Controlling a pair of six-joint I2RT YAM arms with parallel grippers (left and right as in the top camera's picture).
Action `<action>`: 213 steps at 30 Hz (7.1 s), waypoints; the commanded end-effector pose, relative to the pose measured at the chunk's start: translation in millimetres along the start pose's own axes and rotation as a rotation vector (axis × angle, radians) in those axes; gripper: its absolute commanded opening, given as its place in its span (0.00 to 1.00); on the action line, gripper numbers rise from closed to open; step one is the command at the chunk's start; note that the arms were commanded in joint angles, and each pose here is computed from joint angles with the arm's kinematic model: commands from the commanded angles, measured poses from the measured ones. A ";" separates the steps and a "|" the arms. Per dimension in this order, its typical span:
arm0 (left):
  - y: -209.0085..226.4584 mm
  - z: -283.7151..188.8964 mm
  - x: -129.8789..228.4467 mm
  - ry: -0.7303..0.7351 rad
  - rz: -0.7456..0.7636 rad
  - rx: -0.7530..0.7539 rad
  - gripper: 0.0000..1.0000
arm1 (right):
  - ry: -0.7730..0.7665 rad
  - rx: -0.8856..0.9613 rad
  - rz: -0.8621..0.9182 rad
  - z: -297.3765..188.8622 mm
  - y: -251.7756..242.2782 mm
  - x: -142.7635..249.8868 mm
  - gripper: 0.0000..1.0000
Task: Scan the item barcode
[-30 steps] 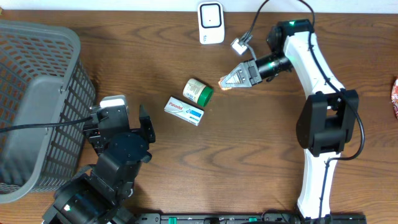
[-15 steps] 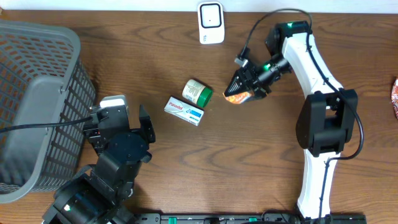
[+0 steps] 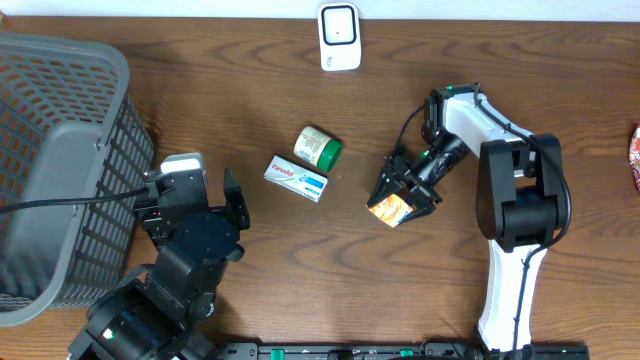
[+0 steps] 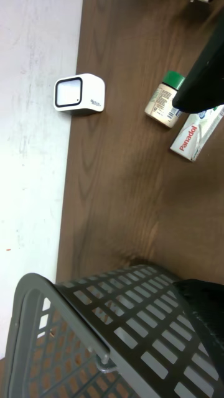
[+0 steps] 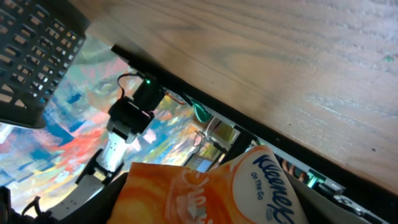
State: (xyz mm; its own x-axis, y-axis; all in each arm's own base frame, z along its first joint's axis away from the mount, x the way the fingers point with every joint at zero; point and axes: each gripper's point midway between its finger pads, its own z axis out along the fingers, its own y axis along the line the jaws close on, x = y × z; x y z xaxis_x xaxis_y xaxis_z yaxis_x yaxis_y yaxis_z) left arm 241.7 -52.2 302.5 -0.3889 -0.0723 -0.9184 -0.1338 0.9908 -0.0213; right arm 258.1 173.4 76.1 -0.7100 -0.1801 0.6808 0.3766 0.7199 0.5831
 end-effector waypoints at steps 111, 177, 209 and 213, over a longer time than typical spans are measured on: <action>3.3 -0.9 -3.3 -0.012 0.005 -0.016 0.86 | -1.574 0.445 -0.634 -236.8 231.4 -233.0 0.43; 3.3 -0.9 -3.3 -0.012 0.005 -0.016 0.86 | -0.512 0.706 -1.091 -29.6 171.0 -61.0 0.99; 3.3 -0.9 -3.3 -0.012 0.005 -0.016 0.86 | -0.436 0.947 -1.220 10.2 83.3 -169.4 0.95; 3.4 -0.9 -3.4 -0.012 0.005 -0.017 0.86 | -0.404 0.943 -1.202 17.9 72.2 -175.9 0.86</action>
State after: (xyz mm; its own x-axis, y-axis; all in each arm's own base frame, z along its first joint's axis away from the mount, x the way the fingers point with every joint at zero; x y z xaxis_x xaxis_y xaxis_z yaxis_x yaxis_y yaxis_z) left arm 241.7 -52.2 302.5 -0.3889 -0.0723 -0.9184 -0.1338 0.9908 -0.0213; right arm 408.1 268.3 9.9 -0.4783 -0.8441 -0.2424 -0.8763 0.4770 0.0680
